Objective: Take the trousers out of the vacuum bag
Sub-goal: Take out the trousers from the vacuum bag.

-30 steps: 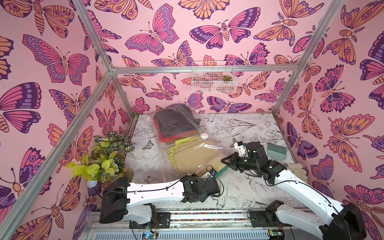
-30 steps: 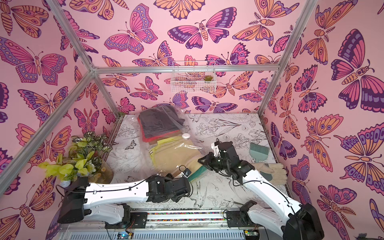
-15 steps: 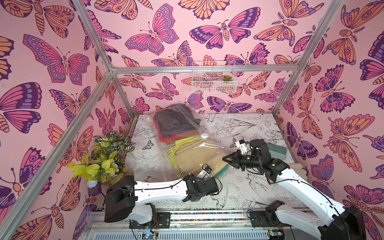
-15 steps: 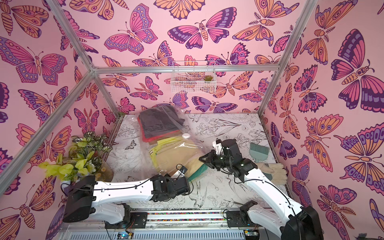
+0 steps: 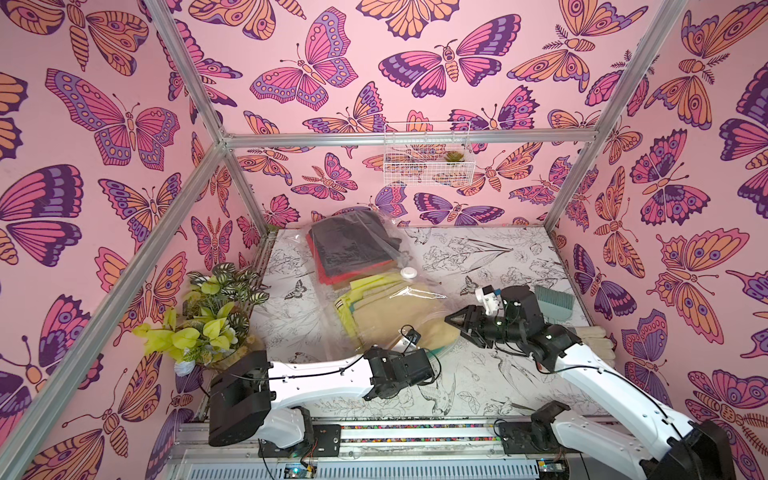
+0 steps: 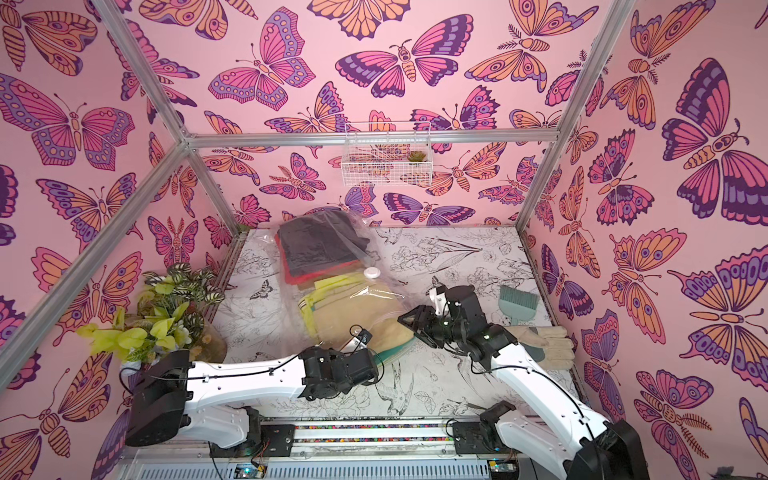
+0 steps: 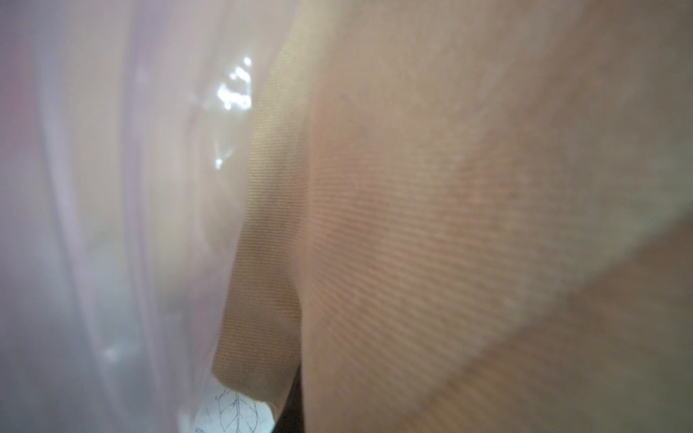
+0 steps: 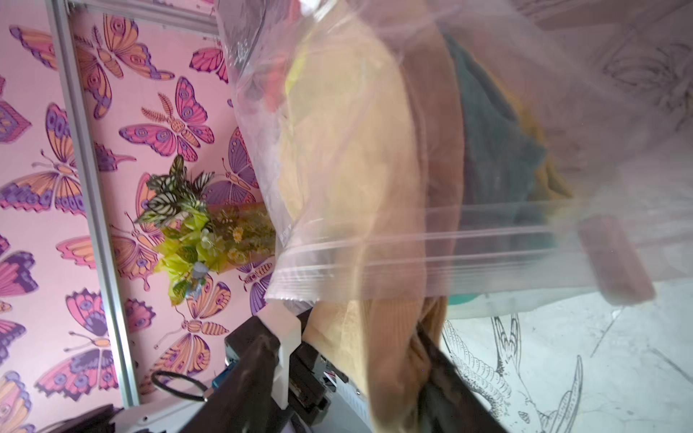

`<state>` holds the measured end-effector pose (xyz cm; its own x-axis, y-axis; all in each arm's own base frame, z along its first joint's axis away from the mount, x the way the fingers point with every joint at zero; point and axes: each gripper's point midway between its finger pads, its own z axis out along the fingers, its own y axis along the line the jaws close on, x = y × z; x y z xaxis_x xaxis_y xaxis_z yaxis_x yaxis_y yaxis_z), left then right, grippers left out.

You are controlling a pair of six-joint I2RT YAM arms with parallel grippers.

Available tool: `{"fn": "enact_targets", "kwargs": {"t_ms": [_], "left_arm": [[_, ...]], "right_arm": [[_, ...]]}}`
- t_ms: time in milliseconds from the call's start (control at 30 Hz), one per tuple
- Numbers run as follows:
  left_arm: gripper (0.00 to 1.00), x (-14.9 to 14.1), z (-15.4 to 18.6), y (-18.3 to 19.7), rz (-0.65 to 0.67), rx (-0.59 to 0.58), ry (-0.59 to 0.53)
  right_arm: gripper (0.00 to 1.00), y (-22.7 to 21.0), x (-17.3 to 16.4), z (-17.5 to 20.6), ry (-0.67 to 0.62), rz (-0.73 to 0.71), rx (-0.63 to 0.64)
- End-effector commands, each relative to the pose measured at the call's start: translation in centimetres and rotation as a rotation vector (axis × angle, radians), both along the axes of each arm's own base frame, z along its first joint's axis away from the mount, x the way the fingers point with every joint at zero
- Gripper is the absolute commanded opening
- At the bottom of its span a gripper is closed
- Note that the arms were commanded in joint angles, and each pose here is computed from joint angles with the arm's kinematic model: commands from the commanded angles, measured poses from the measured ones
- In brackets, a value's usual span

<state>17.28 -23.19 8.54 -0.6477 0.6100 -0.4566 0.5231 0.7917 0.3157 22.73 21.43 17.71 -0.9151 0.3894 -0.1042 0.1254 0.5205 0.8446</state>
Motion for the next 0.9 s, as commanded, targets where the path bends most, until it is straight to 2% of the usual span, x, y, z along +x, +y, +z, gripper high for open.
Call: {"fn": "enact_targets", "kwargs": {"t_ms": [0,367,567,667,867], "left_arm": [[0.00,-0.1,0.4,-0.9,-0.026,-0.040,0.010],[0.00,-0.1,0.1,-1.7,-0.031,-0.037,0.031],[0.00,-0.2,0.2,-1.7,-0.032,-0.041,0.030],[0.00,-0.2,0.2,-1.7,-0.030,-0.043,0.031],[0.00,-0.3,0.1,-1.7,-0.028,-0.048,0.036]], "right_arm": [[0.72,-0.8,-0.4,-0.4,-0.003,-0.036,-0.012],[0.81,-1.4,-2.8,-4.8,0.048,-0.079,-0.122],[0.84,-0.3,-3.0,-5.2,0.036,-0.078,-0.099],[0.83,0.8,-2.3,-4.5,0.015,-0.088,-0.033],[0.82,2.4,-1.0,-4.4,0.002,-0.085,-0.029]]}}
